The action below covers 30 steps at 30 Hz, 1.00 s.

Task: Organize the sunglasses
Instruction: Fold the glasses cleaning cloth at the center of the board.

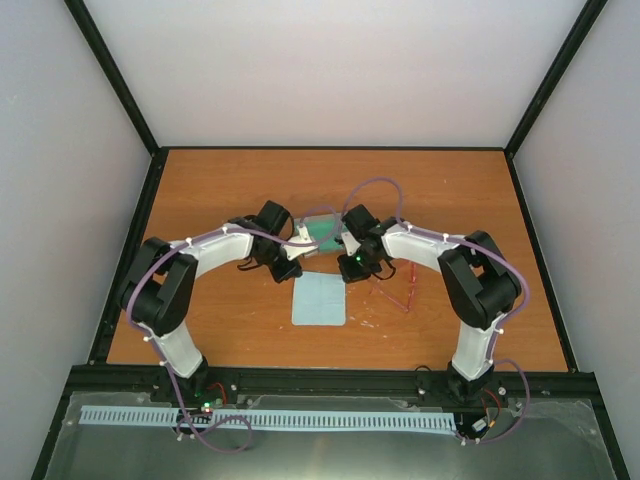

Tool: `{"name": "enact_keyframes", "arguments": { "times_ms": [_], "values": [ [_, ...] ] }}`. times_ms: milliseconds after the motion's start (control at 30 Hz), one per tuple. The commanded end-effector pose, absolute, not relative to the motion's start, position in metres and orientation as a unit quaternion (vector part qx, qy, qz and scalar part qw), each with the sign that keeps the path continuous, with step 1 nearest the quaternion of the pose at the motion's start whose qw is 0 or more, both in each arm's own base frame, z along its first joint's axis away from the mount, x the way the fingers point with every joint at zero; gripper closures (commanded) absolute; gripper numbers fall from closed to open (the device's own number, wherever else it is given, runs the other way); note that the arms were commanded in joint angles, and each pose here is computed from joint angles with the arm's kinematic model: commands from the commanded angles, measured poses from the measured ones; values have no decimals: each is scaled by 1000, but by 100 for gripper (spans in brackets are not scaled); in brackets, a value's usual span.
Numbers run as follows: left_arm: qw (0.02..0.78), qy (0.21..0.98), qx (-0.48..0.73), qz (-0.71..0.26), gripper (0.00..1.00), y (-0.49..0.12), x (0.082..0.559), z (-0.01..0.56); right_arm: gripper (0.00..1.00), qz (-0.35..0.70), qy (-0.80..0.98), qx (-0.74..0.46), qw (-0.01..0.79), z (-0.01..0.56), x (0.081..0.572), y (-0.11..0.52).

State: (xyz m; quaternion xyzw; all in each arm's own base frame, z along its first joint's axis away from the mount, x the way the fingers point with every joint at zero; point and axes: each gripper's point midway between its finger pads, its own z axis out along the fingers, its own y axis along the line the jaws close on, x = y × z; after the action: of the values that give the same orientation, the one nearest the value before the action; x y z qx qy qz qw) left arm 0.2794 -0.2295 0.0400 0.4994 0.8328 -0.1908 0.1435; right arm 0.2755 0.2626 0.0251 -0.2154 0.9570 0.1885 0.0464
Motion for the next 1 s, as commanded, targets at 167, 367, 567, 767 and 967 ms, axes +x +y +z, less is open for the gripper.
{"name": "enact_keyframes", "arguments": {
  "times_ms": [167,367,567,767,967],
  "values": [
    [172,824,502,-199,99,-240,286,63,97,221,944,-224,98,53,282,276],
    [169,825,503,-196,99,-237,282,57,70,211,948,-221,84,45,281,273],
    [165,825,506,-192,99,-235,282,51,64,193,954,-220,64,34,287,274],
    [170,823,508,-191,99,-236,284,53,67,174,958,-219,64,29,295,273],
    [170,821,509,-193,99,-237,284,52,66,178,957,-224,51,23,294,276]
  ]
}}
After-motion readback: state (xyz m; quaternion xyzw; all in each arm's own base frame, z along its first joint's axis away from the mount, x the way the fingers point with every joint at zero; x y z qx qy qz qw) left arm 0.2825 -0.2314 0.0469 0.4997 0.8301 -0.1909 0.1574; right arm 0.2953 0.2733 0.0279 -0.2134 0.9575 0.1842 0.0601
